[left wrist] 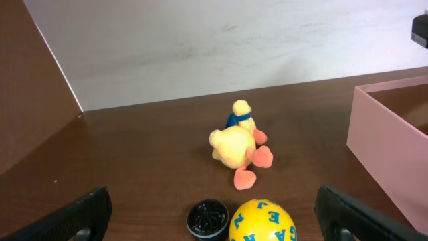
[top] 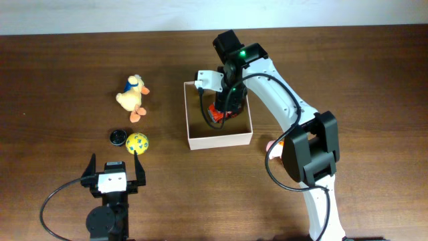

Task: Pack container
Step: 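Lower the truck into the box and open the right gripper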

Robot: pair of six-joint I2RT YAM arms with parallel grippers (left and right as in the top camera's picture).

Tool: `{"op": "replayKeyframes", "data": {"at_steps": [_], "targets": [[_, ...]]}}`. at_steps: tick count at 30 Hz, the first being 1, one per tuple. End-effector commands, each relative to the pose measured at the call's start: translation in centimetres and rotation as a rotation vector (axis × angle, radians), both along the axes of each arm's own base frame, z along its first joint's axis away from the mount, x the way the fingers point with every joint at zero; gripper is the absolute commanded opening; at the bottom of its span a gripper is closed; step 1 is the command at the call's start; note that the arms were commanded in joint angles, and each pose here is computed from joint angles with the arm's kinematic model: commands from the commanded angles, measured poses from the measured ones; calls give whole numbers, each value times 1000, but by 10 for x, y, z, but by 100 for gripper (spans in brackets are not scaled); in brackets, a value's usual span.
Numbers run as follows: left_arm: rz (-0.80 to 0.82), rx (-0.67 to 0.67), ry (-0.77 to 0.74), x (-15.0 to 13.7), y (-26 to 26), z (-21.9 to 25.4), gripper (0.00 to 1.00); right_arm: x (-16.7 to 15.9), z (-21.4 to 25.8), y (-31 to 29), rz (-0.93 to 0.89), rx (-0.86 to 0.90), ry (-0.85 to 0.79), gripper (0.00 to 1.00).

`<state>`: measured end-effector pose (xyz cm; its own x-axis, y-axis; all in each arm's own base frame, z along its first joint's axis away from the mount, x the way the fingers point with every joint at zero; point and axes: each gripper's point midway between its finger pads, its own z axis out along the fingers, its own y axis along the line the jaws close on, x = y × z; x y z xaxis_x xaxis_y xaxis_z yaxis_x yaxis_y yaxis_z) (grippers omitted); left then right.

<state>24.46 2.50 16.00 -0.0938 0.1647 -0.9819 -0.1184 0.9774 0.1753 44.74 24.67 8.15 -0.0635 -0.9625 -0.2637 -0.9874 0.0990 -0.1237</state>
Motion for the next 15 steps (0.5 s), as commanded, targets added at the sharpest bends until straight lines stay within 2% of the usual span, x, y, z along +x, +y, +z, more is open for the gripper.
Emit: {"op": "replayKeyframes", "data": {"at_steps": [1, 5, 9, 13, 15], "targets": [[-15, 15, -2, 0, -3, -1, 99, -7, 19, 14, -2, 24, -15, 75], [-15, 15, -2, 0, -3, -1, 99, -19, 18, 26, 31, 16, 1, 50], [-15, 15, -2, 0, -3, -1, 99, -29, 18, 42, 68, 16, 1, 43], [-15, 15, -2, 0, -3, -1, 99, -38, 17, 51, 92, 12, 9, 20], [-15, 15, -2, 0, -3, -1, 99, -42, 16, 52, 79, 10, 21, 14]]}}
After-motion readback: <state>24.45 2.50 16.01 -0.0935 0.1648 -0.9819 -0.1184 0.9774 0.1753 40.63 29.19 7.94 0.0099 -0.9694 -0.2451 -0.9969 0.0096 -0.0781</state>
